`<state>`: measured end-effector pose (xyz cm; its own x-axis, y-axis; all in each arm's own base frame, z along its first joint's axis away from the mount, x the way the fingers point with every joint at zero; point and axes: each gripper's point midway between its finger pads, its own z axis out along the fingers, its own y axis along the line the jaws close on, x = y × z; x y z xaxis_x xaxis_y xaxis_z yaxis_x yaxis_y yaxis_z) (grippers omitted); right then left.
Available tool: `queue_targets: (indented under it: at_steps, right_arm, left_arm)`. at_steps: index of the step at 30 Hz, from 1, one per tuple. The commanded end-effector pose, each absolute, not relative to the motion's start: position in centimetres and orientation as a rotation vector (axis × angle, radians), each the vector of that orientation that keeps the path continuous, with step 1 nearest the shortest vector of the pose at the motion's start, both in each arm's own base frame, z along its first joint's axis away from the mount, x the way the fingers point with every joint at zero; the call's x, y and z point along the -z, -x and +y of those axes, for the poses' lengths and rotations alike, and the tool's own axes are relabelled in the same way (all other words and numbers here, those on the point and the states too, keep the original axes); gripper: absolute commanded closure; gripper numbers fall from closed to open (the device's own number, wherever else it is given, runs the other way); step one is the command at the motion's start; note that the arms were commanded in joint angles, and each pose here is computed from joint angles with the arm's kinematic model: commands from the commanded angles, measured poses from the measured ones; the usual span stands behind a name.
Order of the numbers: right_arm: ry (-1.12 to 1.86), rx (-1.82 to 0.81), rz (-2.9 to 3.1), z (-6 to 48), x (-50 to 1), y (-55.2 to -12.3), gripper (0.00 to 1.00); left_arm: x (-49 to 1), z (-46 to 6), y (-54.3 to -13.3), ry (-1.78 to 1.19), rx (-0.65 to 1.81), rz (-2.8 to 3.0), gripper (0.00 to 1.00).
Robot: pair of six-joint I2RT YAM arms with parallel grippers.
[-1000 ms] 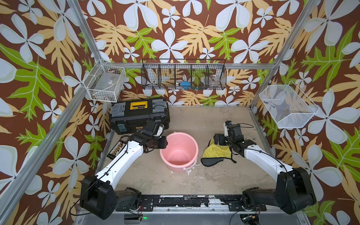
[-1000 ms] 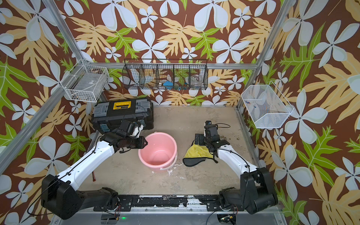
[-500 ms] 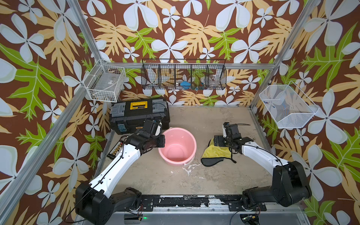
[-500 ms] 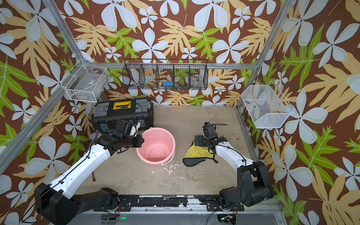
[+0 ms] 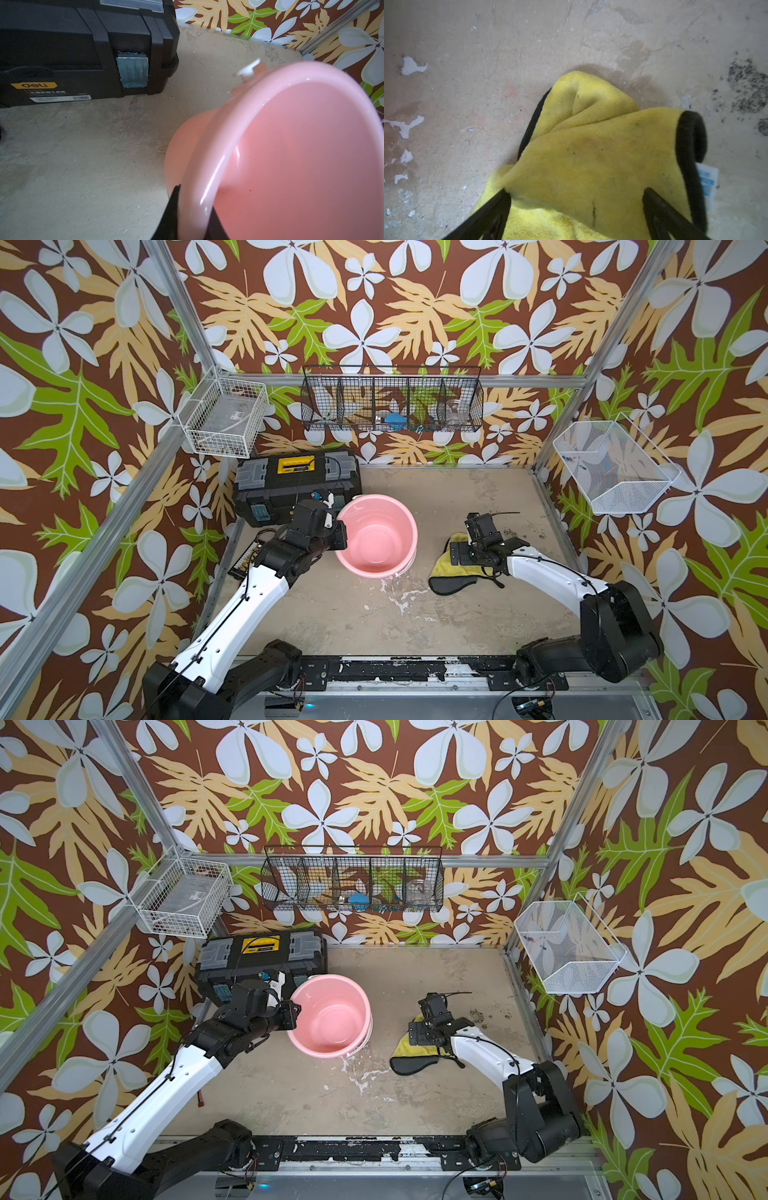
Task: Wipe the inside of the bucket with a cloth
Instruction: Pick up the bucket from the center of the board, then pick up the cleaning item at the center of the board.
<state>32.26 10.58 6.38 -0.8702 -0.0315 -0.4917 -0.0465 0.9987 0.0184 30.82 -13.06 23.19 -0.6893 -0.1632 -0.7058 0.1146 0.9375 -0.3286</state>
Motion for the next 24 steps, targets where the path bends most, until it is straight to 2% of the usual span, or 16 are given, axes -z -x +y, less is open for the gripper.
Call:
queue_targets:
  at_steps: [1, 9, 12, 14, 17, 18, 20, 21, 24]
  right_arm:
    - [0.078, -0.02, 2.61, 11.2, -6.7, -32.8, 0.0]
    - [0.182, 0.084, 2.677, 12.0, -4.4, -33.3, 0.01]
    - [0.185, 0.095, 2.702, 12.0, -3.5, -33.1, 0.05]
    - [0.184, 0.078, 2.707, 12.2, -3.2, -33.0, 0.16]
    - [0.176, 0.078, 2.703, 12.1, -3.3, -32.8, 0.44]
    - [0.173, 0.077, 2.703, 12.0, -3.4, -32.7, 0.58]
    - [0.173, 0.068, 2.7, 11.9, -3.6, -32.5, 0.77]
    - [0.173, 0.066, 2.698, 11.9, -3.7, -32.3, 1.0]
    - [0.166, 0.033, 2.67, 12.1, -5.0, -32.2, 1.0]
  left_arm:
    - [-24.4, -13.4, -31.6, 0.038, 0.471, 2.232, 1.0]
    - [-24.1, -13.2, -31.4, 0.042, 0.468, 2.232, 1.0]
    - [-24.1, -13.1, -31.3, 0.038, 0.459, 2.233, 1.0]
    - [-24.3, -13.1, -31.3, 0.038, 0.457, 2.226, 1.0]
    - [-24.5, -13.0, -31.4, 0.034, 0.45, 2.215, 1.0]
    - [-24.5, -12.9, -31.4, 0.035, 0.447, 2.217, 1.0]
    - [-24.3, -13.0, -31.5, 0.034, 0.446, 2.221, 1.0]
    - [-24.3, -13.0, -31.5, 0.034, 0.446, 2.22, 1.0]
    - [-24.1, -13.1, -31.7, 0.036, 0.453, 2.215, 1.0]
